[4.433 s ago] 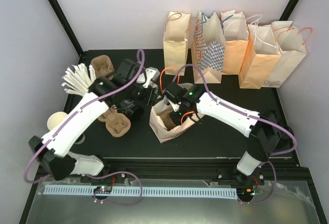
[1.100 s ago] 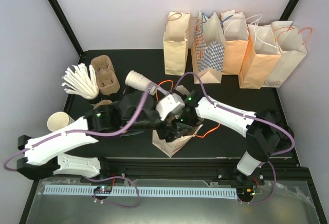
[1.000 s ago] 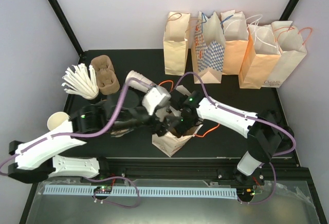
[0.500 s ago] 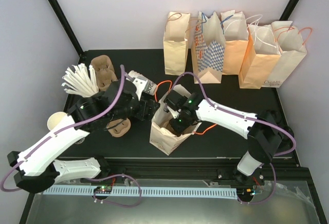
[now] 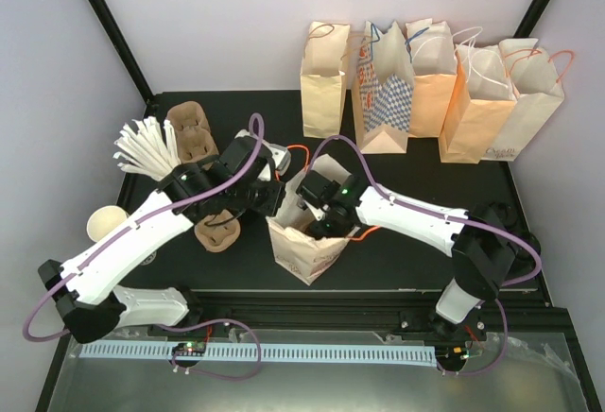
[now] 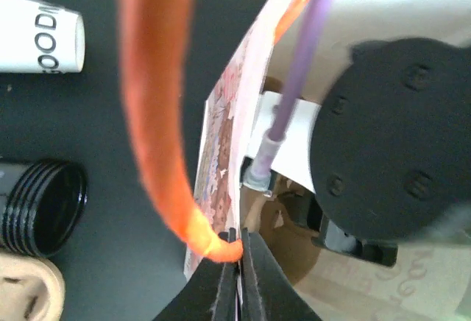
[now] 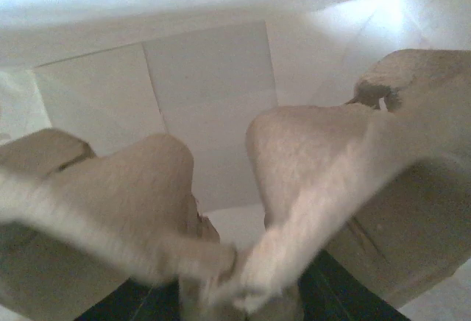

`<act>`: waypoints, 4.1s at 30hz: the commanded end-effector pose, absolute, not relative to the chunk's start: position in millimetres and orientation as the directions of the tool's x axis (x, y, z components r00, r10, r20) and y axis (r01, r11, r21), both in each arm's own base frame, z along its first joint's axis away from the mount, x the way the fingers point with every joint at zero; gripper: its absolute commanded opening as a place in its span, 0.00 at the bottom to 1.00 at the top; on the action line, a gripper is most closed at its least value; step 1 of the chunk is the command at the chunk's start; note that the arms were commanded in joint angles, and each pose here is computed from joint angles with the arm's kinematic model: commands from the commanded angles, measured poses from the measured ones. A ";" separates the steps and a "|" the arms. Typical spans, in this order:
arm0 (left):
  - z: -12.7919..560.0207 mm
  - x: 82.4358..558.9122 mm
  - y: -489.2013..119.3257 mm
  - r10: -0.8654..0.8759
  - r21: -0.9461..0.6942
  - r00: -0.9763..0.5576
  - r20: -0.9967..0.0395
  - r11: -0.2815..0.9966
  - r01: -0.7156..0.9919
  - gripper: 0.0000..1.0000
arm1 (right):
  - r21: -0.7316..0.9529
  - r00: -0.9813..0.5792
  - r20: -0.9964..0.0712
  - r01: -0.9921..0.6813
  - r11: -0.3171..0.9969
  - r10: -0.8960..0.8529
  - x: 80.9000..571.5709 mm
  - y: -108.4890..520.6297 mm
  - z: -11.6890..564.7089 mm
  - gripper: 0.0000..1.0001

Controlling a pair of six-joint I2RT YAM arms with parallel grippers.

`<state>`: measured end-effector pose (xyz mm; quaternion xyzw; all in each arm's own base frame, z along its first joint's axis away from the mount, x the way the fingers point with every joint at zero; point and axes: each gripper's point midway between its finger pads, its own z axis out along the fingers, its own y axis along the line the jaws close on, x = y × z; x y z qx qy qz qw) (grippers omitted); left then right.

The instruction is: Pack the takeout coffee

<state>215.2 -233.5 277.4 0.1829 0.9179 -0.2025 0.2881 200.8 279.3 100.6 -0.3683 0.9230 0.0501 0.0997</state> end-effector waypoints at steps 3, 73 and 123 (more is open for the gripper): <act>266.1 217.6 -233.2 0.296 -0.262 -0.792 -0.534 0.833 0.488 0.02 | -0.037 -0.668 -0.255 -0.716 0.697 -0.700 204.4 281.3 96.6 0.37; 294.7 256.5 -259.3 0.393 -0.228 -0.669 -0.631 0.730 0.644 0.02 | -0.084 -0.711 -0.343 -0.627 0.774 -0.614 219.9 277.5 115.7 1.00; 301.3 284.1 -276.2 0.388 -0.216 -0.682 -0.620 0.751 0.624 0.02 | -0.057 -0.833 -0.474 -0.294 0.954 -0.285 321.3 181.1 283.1 0.65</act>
